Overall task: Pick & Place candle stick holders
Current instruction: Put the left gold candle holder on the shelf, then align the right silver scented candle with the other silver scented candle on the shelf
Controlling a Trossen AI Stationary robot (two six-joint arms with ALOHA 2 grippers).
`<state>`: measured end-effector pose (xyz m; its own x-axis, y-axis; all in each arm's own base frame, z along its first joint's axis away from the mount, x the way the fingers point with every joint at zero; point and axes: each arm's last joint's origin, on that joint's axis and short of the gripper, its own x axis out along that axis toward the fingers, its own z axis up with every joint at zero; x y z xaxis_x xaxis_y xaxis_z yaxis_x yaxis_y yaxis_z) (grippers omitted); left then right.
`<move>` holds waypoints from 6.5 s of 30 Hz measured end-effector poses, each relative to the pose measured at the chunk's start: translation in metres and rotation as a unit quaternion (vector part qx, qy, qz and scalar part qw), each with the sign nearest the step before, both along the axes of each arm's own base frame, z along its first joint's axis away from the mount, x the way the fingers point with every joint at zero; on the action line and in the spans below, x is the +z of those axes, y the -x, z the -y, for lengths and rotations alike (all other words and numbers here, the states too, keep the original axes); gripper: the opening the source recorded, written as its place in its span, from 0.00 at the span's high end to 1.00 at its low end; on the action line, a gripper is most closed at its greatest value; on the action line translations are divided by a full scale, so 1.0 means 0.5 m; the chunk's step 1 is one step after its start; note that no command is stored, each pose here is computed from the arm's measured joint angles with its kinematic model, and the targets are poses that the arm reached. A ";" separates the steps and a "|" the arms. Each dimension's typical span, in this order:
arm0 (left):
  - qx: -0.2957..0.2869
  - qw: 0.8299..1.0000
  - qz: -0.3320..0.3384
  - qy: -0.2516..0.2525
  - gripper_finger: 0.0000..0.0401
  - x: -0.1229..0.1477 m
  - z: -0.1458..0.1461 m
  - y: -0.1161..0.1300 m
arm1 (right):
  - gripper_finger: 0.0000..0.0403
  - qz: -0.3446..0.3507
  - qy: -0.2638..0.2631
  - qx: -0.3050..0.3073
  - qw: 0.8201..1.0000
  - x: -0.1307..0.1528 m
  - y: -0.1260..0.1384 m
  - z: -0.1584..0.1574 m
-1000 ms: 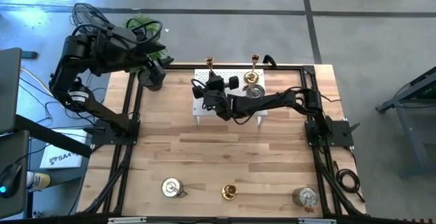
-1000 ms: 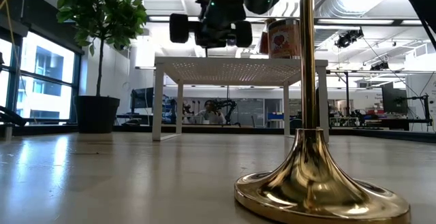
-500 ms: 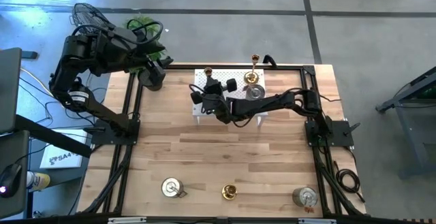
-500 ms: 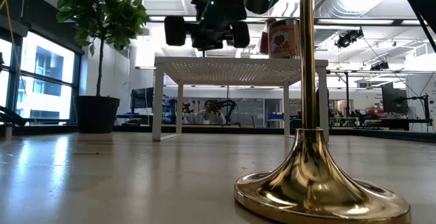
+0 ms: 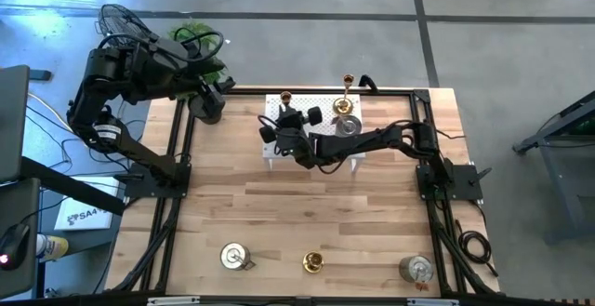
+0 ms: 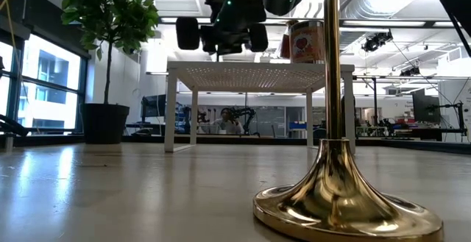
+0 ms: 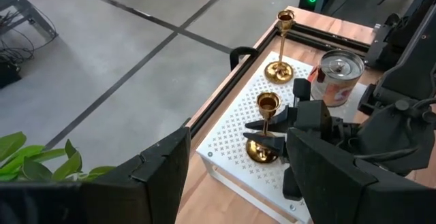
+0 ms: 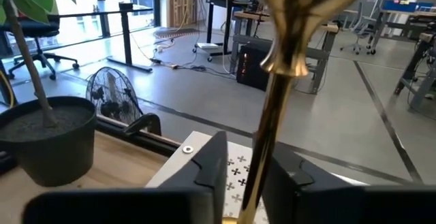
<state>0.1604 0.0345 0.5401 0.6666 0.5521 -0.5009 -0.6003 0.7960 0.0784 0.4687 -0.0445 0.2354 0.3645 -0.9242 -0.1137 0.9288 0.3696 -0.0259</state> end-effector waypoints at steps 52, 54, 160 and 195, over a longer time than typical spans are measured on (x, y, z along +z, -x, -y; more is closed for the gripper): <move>0.002 1.000 -0.009 0.001 0.40 0.003 0.008 0.061 | 0.45 -0.059 0.095 0.018 0.994 0.228 0.113 -0.240; -0.008 1.000 -0.006 0.006 0.40 0.004 0.010 0.066 | 0.45 -0.047 0.095 0.034 0.994 0.254 0.134 -0.264; -0.240 0.928 0.041 0.284 0.40 -0.184 0.134 -0.196 | 0.22 0.067 0.010 0.499 0.864 0.555 0.815 -0.508; -0.223 0.935 0.042 0.272 0.40 -0.184 0.131 -0.195 | 0.22 0.088 0.023 0.550 0.831 0.539 0.784 -0.517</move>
<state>0.2581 -0.0310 0.4480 0.8194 -0.1116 -0.5623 -0.1845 0.8773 -0.4430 0.0768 0.2140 0.5049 0.9981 -0.0242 0.0573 0.0221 0.9991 0.0366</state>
